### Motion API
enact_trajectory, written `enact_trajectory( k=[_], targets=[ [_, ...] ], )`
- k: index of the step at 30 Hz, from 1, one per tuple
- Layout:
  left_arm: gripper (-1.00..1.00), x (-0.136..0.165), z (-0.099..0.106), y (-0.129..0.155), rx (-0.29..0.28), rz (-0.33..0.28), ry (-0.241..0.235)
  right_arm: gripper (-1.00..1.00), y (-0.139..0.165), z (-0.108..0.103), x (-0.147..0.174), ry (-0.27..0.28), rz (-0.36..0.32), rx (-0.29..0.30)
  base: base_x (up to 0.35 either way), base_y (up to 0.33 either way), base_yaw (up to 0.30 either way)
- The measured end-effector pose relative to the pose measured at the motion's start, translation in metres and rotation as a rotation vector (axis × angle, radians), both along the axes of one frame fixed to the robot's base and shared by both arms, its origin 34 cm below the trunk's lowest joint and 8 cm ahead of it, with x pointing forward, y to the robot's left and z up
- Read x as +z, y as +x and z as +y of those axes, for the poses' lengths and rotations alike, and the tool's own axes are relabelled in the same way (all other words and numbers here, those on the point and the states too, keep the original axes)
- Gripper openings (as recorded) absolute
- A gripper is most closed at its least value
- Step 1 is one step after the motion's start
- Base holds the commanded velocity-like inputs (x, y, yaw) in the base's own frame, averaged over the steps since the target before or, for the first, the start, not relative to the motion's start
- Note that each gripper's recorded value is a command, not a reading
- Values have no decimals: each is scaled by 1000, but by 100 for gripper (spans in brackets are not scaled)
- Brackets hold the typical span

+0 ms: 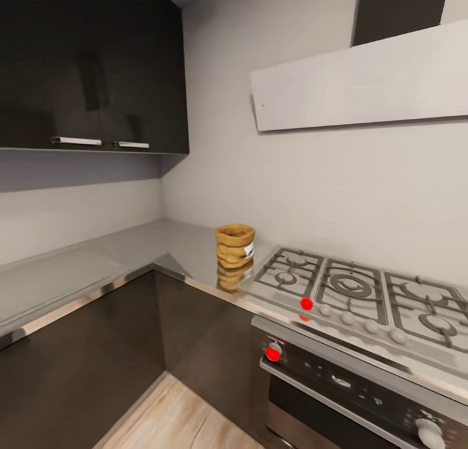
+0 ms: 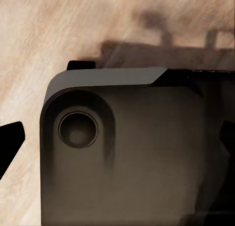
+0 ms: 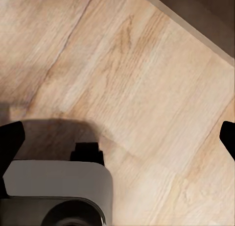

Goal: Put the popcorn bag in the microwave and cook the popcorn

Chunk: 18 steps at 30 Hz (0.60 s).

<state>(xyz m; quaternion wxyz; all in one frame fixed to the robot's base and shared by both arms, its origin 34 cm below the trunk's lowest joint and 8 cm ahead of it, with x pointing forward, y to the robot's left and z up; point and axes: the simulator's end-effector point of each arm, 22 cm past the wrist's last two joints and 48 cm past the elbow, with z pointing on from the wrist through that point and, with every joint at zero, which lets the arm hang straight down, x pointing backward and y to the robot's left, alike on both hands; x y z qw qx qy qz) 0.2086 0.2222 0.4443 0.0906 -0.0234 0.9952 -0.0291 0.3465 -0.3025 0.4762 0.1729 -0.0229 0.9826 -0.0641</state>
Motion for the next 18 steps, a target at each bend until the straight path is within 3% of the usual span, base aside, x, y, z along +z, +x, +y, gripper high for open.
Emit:
enact_trajectory(
  k=[13, 18],
  targets=[
    [100, 0, 0, 1, 0, -4, 0, 100, 0, 2, 0, 6, -2, 2, 262, 254, 0],
    [100, 0, 0, 1, 1, -5, 0, 100, 0, 5, 0, 9, -1, 2, 79, 90, -41]
  ],
)
